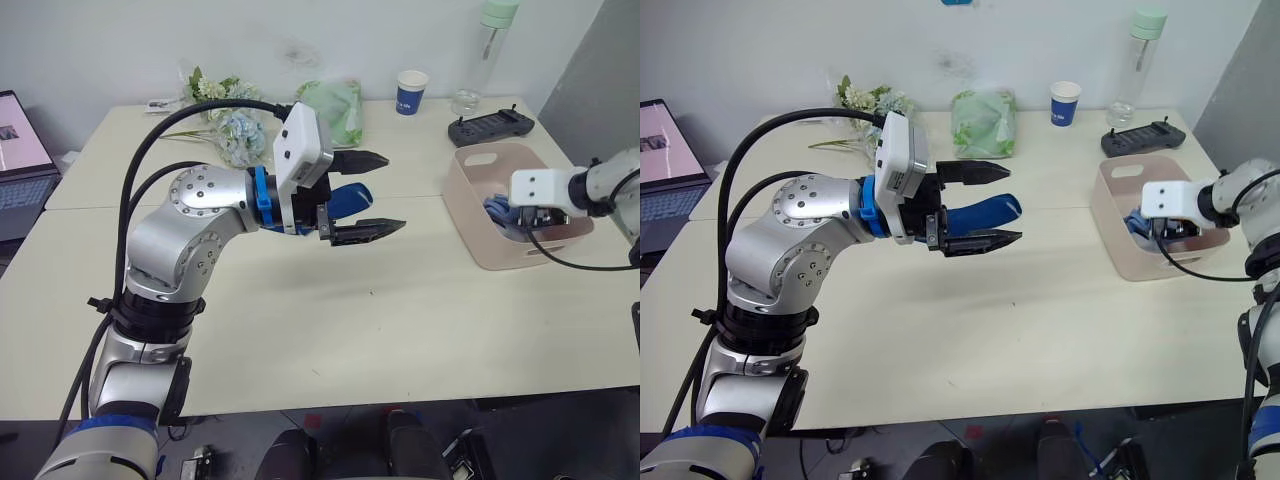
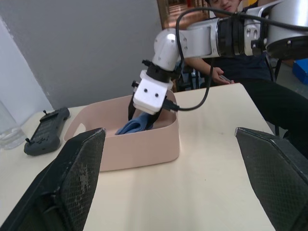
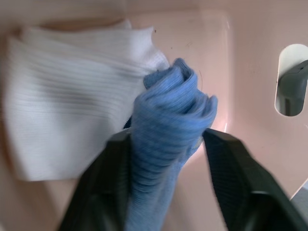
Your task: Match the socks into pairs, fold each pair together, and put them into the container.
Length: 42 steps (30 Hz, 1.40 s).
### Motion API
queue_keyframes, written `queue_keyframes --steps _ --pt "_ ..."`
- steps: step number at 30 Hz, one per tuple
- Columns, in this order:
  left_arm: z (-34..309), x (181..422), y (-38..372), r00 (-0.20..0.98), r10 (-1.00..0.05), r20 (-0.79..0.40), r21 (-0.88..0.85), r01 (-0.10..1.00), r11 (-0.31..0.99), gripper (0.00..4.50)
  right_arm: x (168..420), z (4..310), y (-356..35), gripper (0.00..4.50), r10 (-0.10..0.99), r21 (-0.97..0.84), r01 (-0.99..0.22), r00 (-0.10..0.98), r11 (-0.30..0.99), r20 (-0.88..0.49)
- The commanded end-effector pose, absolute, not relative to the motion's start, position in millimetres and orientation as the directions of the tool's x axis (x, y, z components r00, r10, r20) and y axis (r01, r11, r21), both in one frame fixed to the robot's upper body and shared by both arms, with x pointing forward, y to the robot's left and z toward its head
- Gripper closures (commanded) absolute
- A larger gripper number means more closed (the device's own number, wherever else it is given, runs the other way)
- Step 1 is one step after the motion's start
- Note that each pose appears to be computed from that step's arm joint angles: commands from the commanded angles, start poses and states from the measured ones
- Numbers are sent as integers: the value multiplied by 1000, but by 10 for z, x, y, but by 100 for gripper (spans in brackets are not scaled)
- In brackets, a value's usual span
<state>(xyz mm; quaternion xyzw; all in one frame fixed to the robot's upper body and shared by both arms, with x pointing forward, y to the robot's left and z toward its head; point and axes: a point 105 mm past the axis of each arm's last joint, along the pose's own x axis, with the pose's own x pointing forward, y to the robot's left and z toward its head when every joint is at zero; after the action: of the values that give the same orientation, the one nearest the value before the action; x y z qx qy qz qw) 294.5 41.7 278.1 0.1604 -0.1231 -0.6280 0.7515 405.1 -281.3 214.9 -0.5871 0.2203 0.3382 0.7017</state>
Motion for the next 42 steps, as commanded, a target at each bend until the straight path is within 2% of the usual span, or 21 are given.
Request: queue_keyframes --steps 1,2,6,7,8,10,16,19,21,29,33,37,40,42 --pt "2870 2907 451 189 -982 -3 441 882 168 0 4020 2675 -2746 54 302 -687 -695 716 215 -630" --pt "2867 2901 446 187 -982 -3 440 882 167 0 4010 2760 -2737 26 315 -679 -692 719 245 -620" --pt "2867 2873 415 178 -984 2 437 885 161 0 4031 2955 -2765 26 301 -705 -642 765 302 -569" --pt "2868 2873 408 177 -984 4 438 885 160 0 4068 2968 -2818 26 265 -731 -606 795 313 -545" --pt "2870 2879 403 178 -984 5 439 884 161 0 4095 2910 -2904 44 205 -760 -582 813 287 -545" --pt "2878 2885 395 179 -984 6 443 882 163 0 4113 2679 -3011 85 131 -767 -602 798 224 -588" --pt "2882 2852 373 171 -985 -1 446 882 153 0 4175 2250 -3042 297 67 -749 -644 763 152 -642" --pt "2876 2845 377 177 -984 -9 449 880 154 0 4176 1996 -2947 402 122 -688 -696 715 205 -688" --pt "2879 2843 385 182 -983 -10 447 880 158 0 4167 1911 -2895 447 153 -653 -722 689 229 -708" --pt "2844 2841 401 191 -981 -24 435 886 162 0 4139 1723 -2841 447 179 -595 -763 641 252 -746" --pt "2840 2871 449 206 -978 -29 439 882 173 0 4168 2002 -2907 447 157 -654 -713 697 251 -700" --pt "2844 2924 540 239 -970 -37 443 874 199 0 4196 2523 -2954 447 130 -758 -614 788 219 -602" --pt "2841 2951 616 266 -963 -40 444 868 221 0 4199 2725 -2939 447 124 -796 -576 818 187 -562" --pt "2830 3015 783 329 -943 -40 453 847 277 0 4248 3034 -2812 447 175 -859 -470 880 201 -441"
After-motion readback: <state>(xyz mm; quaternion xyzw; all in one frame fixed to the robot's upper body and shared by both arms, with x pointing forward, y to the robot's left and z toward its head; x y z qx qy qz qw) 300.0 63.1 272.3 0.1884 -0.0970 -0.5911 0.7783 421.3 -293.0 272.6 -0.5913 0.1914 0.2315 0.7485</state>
